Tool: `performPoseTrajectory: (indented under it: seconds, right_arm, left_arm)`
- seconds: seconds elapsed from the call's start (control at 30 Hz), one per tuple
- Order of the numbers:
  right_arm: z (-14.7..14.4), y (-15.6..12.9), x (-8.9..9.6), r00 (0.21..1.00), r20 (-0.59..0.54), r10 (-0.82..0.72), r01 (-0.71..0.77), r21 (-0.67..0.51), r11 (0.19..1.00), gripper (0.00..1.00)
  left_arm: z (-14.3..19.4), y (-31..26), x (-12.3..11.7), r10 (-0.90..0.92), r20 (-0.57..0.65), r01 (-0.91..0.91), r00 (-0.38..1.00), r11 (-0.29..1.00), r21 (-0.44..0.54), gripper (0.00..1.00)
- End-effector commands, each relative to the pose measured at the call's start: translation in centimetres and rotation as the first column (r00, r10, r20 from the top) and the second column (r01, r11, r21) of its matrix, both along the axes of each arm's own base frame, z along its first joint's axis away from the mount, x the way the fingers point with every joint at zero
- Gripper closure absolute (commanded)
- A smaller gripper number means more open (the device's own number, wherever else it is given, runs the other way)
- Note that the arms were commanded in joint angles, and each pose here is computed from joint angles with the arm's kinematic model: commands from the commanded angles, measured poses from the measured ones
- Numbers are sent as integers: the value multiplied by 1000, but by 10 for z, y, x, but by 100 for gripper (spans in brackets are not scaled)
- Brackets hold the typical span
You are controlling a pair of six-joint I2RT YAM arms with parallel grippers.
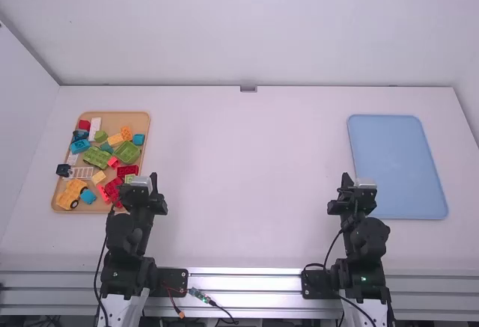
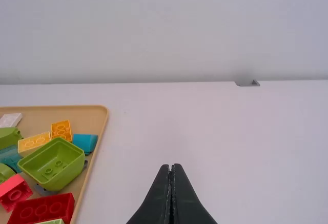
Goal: Assemble lego blocks to make yellow taxi
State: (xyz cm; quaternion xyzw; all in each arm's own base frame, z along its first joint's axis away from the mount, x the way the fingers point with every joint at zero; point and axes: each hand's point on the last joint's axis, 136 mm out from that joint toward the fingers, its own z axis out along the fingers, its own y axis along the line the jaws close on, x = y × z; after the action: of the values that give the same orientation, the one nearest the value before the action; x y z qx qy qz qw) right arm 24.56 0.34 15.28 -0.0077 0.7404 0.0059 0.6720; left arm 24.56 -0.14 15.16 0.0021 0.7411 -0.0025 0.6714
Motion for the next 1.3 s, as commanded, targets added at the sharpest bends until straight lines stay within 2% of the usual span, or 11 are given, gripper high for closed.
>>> performPoseTrajectory:
  seconds: [0.0, 0.13, 0.47, 0.57, 0.87, 1.27]
  right_arm:
    - [0, 0, 0, 1000, -3, 1, -1, -1, 1000, 99]
    - [0, -1, -1, 1000, -27, 7, -7, -23, 1000, 97]
    - [2, 7, -3, 993, -100, 67, -72, -53, 996, 89]
    - [11, 8, -1, 994, -83, 70, -75, -56, 996, 88]
    - [46, 7, 4, 998, -14, 69, -69, -64, 996, 81]
    - [91, 5, 11, 995, 76, 62, -56, -73, 996, 72]
  left_arm:
    - [0, -1, 0, -5, -3, 5, 1000, 1000, -3, 99]
    - [1, -9, -1, -42, -28, 41, 999, 999, -29, 97]
    - [2, -18, -3, -97, -102, 96, 990, 995, -20, 89]
    - [4, -18, -3, -97, -112, 95, 989, 995, -20, 88]
    - [39, -18, 3, -97, -42, 96, 994, 995, -15, 81]
    - [90, -14, 12, -74, 57, 78, 996, 995, -67, 71]
